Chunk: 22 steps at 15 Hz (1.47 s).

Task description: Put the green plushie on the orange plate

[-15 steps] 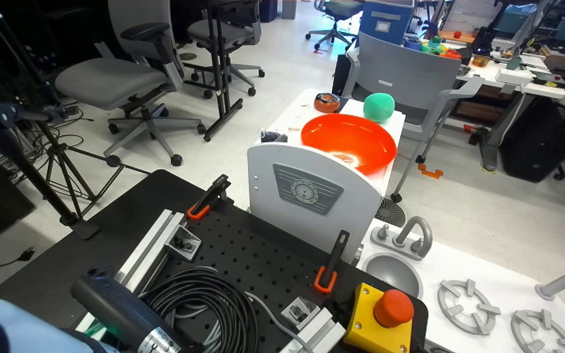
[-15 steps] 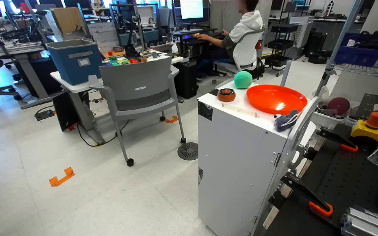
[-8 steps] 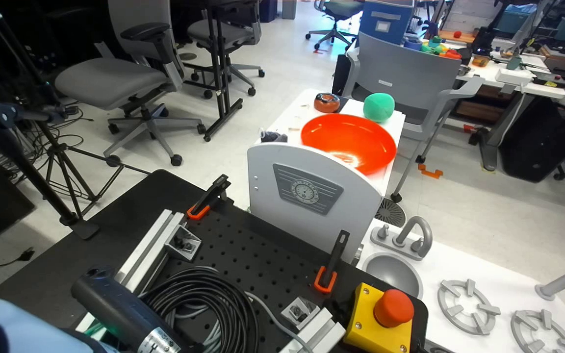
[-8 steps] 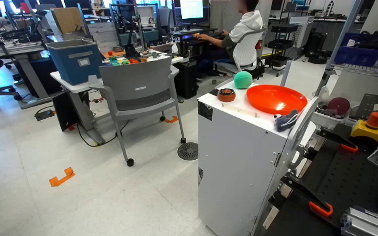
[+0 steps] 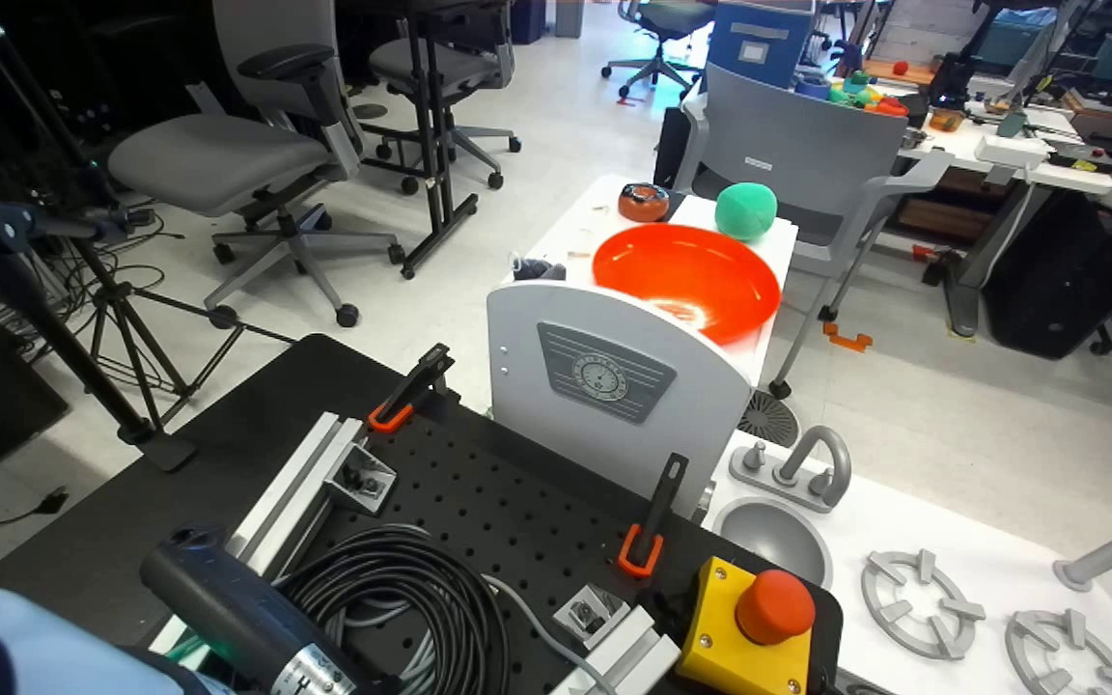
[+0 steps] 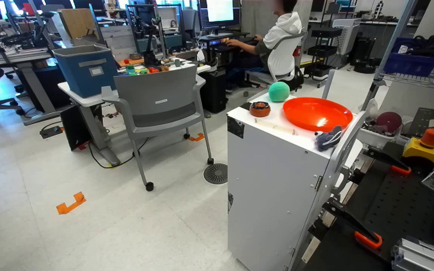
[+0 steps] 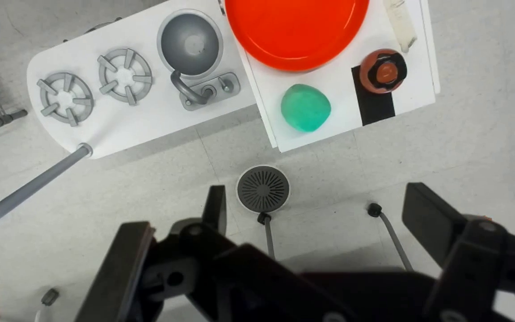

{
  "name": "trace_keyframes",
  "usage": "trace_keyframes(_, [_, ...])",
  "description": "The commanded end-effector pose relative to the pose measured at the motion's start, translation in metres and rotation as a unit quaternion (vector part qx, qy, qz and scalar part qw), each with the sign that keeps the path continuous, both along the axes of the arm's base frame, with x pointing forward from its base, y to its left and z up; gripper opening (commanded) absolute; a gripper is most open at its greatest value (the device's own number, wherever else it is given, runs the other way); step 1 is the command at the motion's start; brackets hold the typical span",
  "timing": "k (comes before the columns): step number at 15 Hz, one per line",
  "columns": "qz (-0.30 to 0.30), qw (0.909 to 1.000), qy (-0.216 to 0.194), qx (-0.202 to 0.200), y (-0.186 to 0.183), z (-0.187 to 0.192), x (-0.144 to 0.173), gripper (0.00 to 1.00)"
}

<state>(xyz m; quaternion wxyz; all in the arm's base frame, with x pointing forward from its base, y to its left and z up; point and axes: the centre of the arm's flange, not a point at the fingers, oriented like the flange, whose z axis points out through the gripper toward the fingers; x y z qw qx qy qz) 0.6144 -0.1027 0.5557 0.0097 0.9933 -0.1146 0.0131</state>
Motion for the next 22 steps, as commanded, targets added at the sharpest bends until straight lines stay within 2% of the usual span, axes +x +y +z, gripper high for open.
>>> trace_keyframes(1, [0.002,0.9997,0.017,0.017,-0.006,-0.003,0.018,1.0])
trace_keyframes(5, [-0.012,0.9989,0.043,0.017,-0.015,-0.016,0.035,1.0])
trace_keyframes(9, [-0.032,0.9982,0.05,0.009,-0.022,-0.024,0.055,1.0])
trace_keyframes(16, [-0.048,0.9989,0.002,0.001,-0.018,-0.022,0.073,1.0])
trace_keyframes(22, [-0.034,0.9993,-0.005,0.018,-0.01,-0.026,0.083,1.0])
